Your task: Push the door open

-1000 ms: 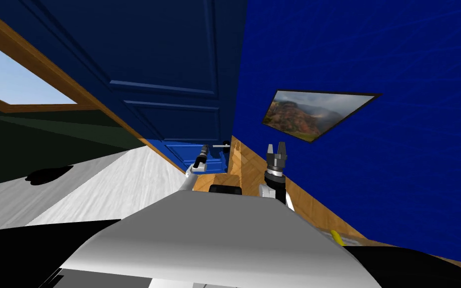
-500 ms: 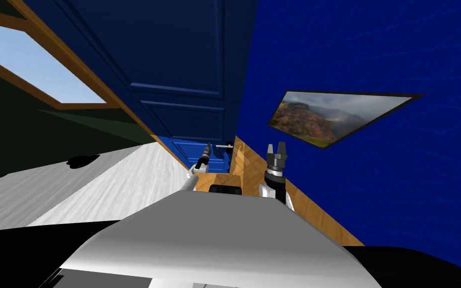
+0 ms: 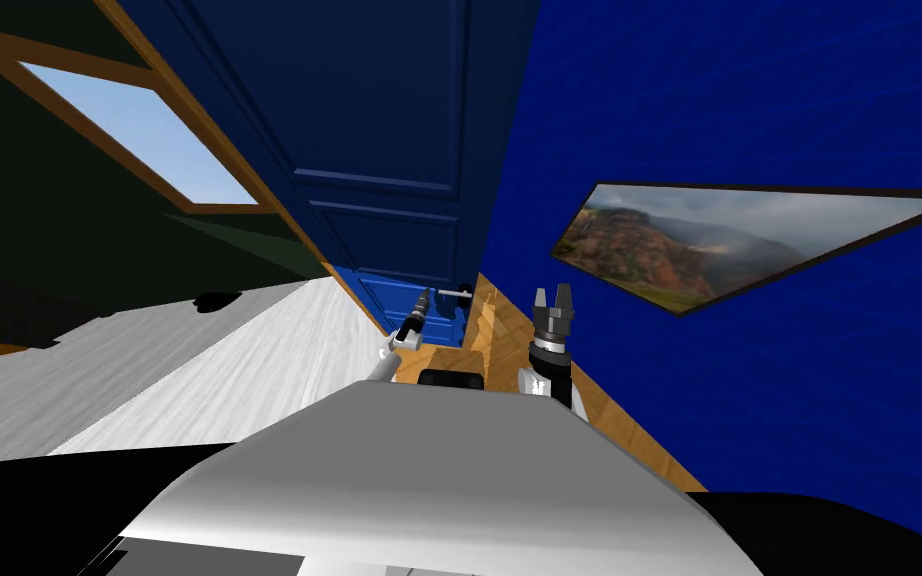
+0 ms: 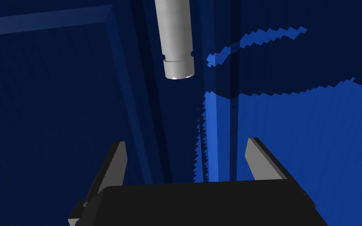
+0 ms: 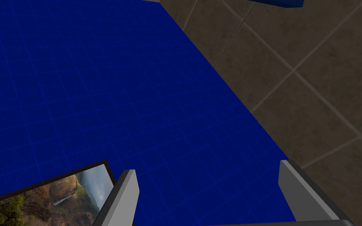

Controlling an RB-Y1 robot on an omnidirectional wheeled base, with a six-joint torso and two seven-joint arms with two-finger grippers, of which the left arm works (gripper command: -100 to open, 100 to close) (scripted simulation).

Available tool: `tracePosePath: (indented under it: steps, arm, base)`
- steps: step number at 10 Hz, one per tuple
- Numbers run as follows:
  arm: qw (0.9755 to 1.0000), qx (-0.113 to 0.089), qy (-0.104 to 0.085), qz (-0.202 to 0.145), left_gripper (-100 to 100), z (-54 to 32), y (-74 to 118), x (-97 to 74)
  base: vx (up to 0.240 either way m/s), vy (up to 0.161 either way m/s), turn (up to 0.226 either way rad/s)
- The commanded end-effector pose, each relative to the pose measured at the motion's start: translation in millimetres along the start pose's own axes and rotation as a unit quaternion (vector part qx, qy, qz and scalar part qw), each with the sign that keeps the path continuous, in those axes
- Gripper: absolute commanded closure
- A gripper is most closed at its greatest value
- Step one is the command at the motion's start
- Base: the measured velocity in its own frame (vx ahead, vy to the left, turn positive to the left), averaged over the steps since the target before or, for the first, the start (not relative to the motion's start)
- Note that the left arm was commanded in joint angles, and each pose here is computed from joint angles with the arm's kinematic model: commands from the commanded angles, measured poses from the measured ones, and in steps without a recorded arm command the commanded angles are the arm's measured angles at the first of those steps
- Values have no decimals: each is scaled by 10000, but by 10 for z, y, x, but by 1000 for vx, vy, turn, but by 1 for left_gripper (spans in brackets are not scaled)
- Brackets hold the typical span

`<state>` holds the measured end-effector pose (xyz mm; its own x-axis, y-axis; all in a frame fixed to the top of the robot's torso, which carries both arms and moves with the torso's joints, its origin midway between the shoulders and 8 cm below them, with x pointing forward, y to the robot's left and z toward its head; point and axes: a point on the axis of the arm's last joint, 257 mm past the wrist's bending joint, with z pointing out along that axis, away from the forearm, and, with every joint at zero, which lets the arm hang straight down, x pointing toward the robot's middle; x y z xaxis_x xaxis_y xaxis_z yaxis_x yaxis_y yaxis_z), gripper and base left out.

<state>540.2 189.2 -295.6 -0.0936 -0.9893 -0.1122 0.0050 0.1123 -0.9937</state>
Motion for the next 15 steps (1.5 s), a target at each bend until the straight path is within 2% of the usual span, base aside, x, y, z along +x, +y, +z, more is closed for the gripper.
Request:
tracePosePath:
  steps: [1,7,15]
  arm:
    - [9999,4,163,-4,-100,-37,-1,174]
    - [9970,20,768,-83,-100,-198,-26,873]
    - [9887,69,1466,-303,-100,-479,-132,1735]
  base:
    - [14,-38,262]
    - [8,-47,206]
    - [-9,-51,201]
